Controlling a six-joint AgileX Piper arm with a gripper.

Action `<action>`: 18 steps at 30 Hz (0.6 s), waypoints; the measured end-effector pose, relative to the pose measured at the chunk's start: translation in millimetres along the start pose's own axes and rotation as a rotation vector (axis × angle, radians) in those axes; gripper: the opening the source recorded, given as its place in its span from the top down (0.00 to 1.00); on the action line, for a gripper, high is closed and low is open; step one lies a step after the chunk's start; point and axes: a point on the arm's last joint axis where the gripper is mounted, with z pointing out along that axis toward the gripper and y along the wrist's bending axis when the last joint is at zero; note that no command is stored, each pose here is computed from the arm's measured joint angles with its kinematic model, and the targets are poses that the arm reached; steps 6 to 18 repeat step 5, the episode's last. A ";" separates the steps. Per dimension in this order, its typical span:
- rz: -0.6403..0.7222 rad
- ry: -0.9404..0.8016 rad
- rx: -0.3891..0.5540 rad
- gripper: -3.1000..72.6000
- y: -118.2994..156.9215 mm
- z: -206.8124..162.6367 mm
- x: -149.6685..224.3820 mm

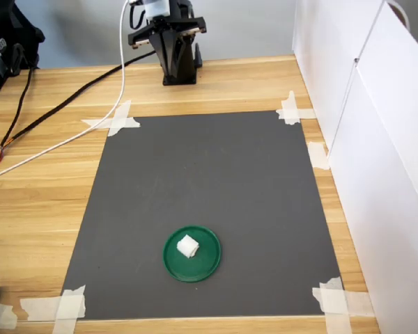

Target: Grasp a white terminal and put it in the green lid.

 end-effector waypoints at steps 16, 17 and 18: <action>0.009 -0.027 -0.006 0.99 -2.0 -0.9 9.2; 0.009 -0.027 -0.006 0.99 -2.0 -0.9 9.2; 0.009 -0.027 -0.006 0.99 -2.0 -0.9 9.2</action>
